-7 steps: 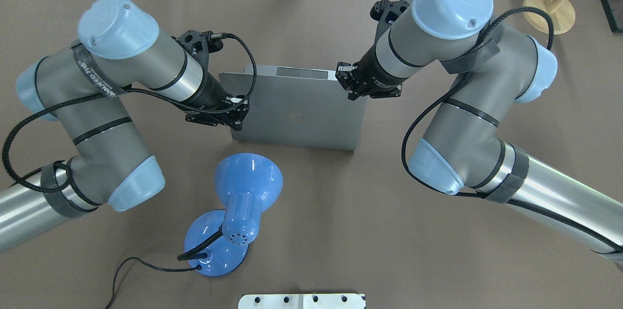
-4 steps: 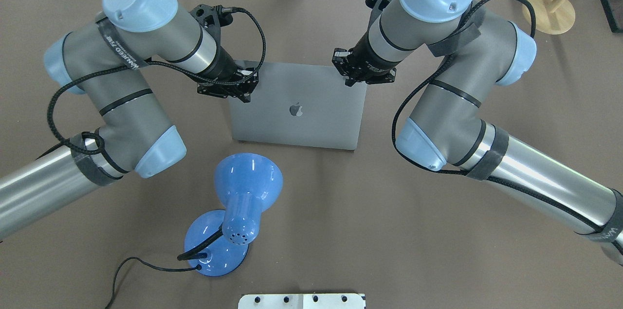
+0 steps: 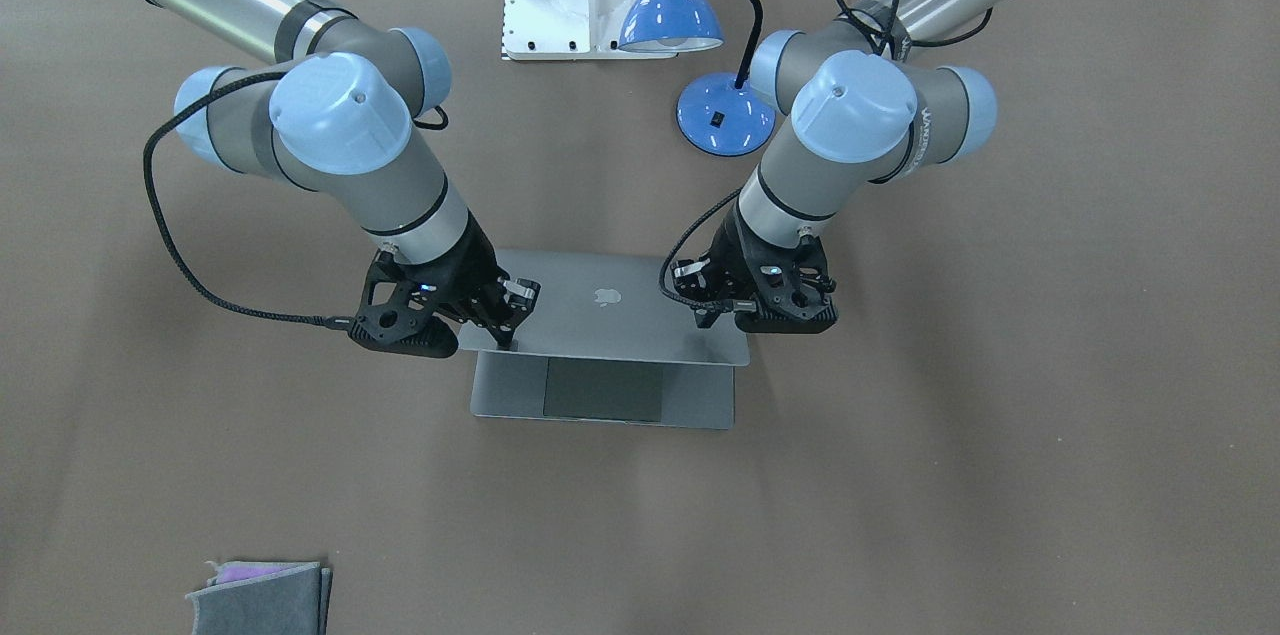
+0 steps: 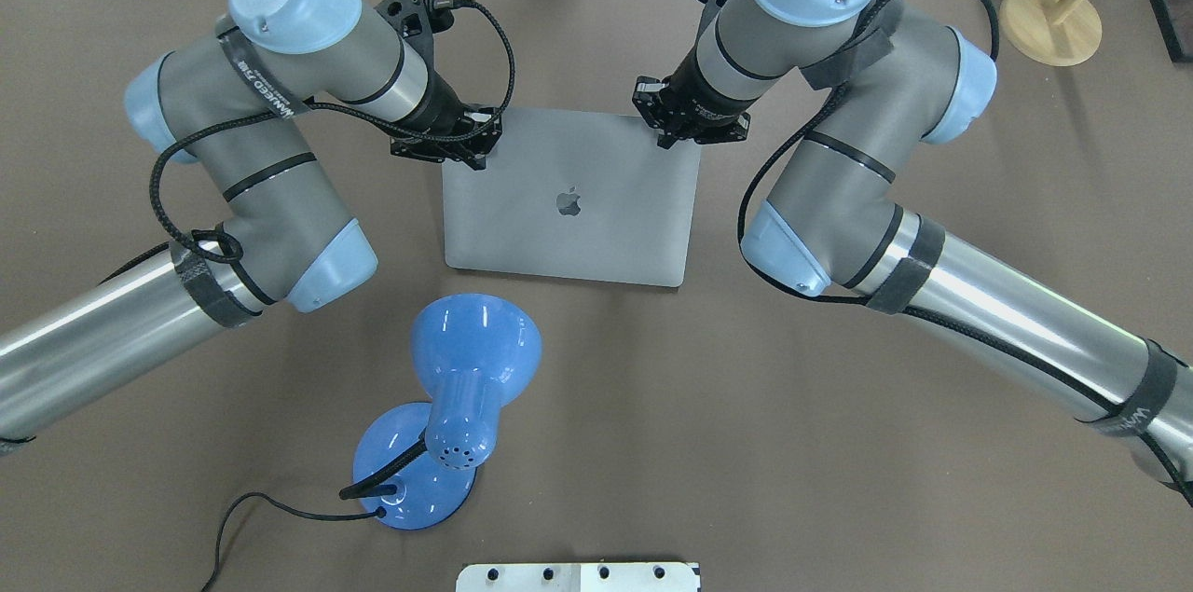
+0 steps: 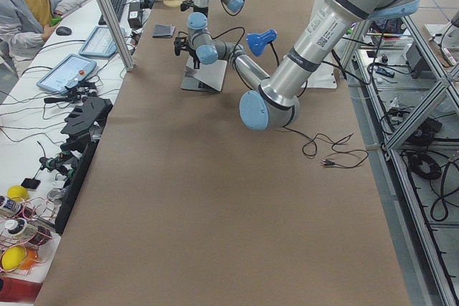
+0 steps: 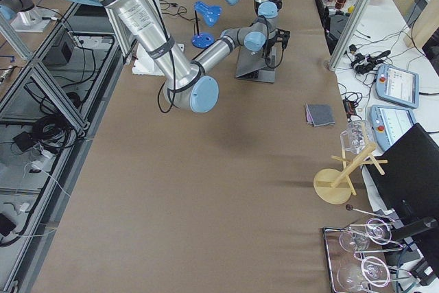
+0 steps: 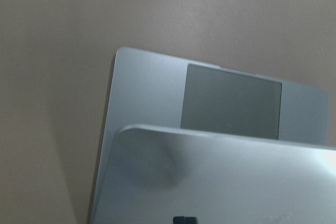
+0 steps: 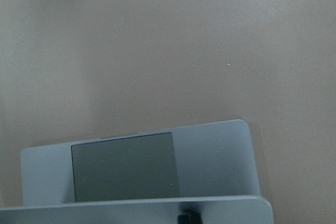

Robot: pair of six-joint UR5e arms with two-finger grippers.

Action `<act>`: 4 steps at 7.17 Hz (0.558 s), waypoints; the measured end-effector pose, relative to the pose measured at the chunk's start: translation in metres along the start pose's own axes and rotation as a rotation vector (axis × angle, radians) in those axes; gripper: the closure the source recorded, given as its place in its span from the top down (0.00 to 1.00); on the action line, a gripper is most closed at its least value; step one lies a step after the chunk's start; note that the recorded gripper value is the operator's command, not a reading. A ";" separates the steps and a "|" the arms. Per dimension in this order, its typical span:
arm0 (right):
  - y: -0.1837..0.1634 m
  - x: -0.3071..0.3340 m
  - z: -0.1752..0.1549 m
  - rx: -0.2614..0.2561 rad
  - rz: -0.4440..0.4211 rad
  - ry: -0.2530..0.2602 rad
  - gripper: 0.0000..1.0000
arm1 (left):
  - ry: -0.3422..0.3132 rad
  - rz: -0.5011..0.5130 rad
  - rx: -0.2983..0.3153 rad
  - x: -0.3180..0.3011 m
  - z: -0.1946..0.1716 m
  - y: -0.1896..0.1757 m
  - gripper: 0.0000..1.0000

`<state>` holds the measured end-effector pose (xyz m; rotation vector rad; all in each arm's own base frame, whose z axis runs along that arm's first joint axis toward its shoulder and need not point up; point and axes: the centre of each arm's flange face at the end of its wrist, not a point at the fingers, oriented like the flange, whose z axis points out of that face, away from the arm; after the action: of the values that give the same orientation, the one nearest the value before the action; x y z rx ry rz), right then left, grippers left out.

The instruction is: Close laptop

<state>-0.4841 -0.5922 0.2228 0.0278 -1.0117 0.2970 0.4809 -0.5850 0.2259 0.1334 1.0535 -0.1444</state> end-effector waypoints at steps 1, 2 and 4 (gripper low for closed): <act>-0.013 -0.002 0.019 -0.007 0.006 0.006 0.00 | -0.013 -0.001 0.026 0.000 0.016 -0.012 0.00; -0.024 -0.004 0.036 -0.019 0.013 0.012 0.00 | -0.026 -0.003 0.036 -0.002 0.032 -0.022 0.00; -0.035 -0.003 0.059 -0.043 0.028 0.034 0.00 | -0.065 0.009 0.039 -0.006 0.061 -0.033 0.00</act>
<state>-0.5253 -0.6359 0.2560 -0.0297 -0.9850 0.3003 0.5244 -0.6275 0.2594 0.1677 0.9853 -0.1606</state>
